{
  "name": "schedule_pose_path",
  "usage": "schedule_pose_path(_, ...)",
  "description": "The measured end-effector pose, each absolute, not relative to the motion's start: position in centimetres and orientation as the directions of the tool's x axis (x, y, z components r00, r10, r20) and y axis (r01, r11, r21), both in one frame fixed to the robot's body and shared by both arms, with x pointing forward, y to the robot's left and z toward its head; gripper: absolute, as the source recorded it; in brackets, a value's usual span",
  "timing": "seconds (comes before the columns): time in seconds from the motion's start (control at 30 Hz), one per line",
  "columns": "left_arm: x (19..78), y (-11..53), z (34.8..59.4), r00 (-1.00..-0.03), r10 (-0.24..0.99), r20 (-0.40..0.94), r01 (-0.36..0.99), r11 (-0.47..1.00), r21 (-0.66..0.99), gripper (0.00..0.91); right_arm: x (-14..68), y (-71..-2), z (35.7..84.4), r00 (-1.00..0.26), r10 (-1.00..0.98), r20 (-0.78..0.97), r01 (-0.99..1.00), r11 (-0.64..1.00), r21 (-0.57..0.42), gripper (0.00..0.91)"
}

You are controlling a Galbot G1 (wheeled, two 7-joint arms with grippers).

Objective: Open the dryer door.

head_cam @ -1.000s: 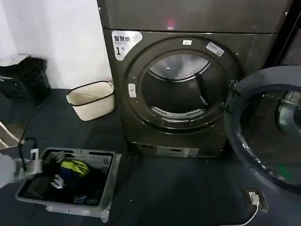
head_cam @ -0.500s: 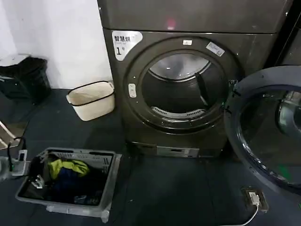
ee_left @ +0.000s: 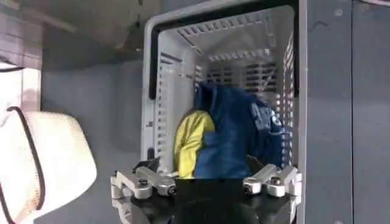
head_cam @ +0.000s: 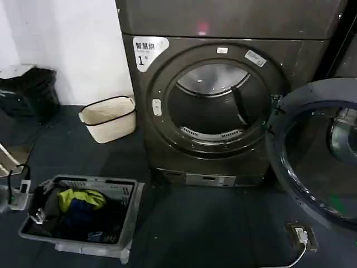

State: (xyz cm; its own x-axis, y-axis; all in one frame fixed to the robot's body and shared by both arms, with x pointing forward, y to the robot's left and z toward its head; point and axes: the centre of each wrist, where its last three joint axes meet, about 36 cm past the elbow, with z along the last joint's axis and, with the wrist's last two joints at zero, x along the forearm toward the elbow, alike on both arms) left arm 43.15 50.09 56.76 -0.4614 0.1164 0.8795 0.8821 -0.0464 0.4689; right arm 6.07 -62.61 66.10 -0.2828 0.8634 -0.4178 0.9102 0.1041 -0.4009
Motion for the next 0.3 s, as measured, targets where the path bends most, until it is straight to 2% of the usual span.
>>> schedule_pose_path(0.3, 43.26, 50.60, 56.74, -0.460, 0.100, 0.882, 0.883, -0.050, 0.466, 0.907, 6.13, -62.66, 66.04, -0.281, 0.864, -0.418, 0.911, 0.102, -0.400, 0.907)
